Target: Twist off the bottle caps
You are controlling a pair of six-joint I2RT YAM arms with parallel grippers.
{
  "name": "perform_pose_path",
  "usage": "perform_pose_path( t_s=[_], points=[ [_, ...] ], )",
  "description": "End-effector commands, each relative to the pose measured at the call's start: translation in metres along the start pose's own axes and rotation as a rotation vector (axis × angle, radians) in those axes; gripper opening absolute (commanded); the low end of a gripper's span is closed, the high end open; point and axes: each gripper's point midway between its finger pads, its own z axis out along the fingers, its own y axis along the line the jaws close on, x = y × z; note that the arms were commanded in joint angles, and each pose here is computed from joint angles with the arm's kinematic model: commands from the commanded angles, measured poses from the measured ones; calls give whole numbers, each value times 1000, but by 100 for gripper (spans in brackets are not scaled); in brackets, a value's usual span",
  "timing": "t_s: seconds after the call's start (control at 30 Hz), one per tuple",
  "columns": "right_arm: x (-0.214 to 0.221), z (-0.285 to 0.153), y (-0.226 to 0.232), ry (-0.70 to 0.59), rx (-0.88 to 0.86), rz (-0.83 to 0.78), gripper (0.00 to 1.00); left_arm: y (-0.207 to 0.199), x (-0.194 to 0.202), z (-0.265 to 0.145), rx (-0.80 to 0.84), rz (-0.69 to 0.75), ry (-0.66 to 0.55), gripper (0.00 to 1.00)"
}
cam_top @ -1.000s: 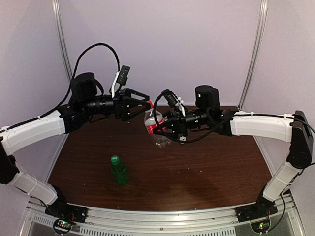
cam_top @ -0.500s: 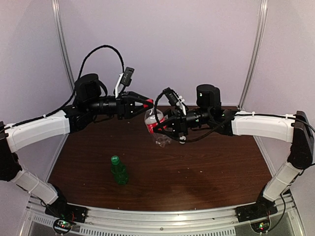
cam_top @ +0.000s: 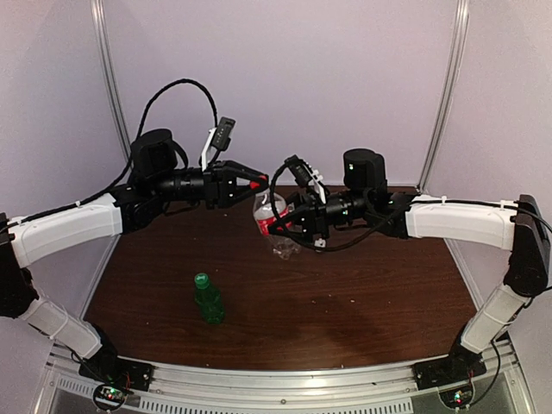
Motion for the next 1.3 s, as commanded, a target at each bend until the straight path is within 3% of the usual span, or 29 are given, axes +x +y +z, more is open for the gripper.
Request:
perform_pose_path(
  t_s=[0.0,0.17,0.27,0.5,0.7,0.9,1.1,1.27],
  points=[
    [-8,-3,7,-13,3,-41,36,-11,-20,-1,25,55,-49,33],
    [-6,-4,-6,2,84,-43,33,-7,-26,-1,-12,38,-59,12],
    [-10,-7,-18,-4,176,-45,32,11,-30,-5,-132,-8,-70,0],
    [-17,-13,-47,-11,431,-101,31,37,-37,-12,-389,-109,-118,0],
    [-21,-19,-64,-22,651,-145,30,47,-35,-6,-572,-83,-100,0],
    [-20,-18,-60,-30,650,-152,32,49,-33,-5,-586,-55,-96,19],
    [-20,-13,-42,-1,540,-203,34,30,-34,-8,-510,92,-58,56],
    [-22,-15,-22,6,410,-221,34,12,-38,-22,-445,192,-29,72]
  ],
)
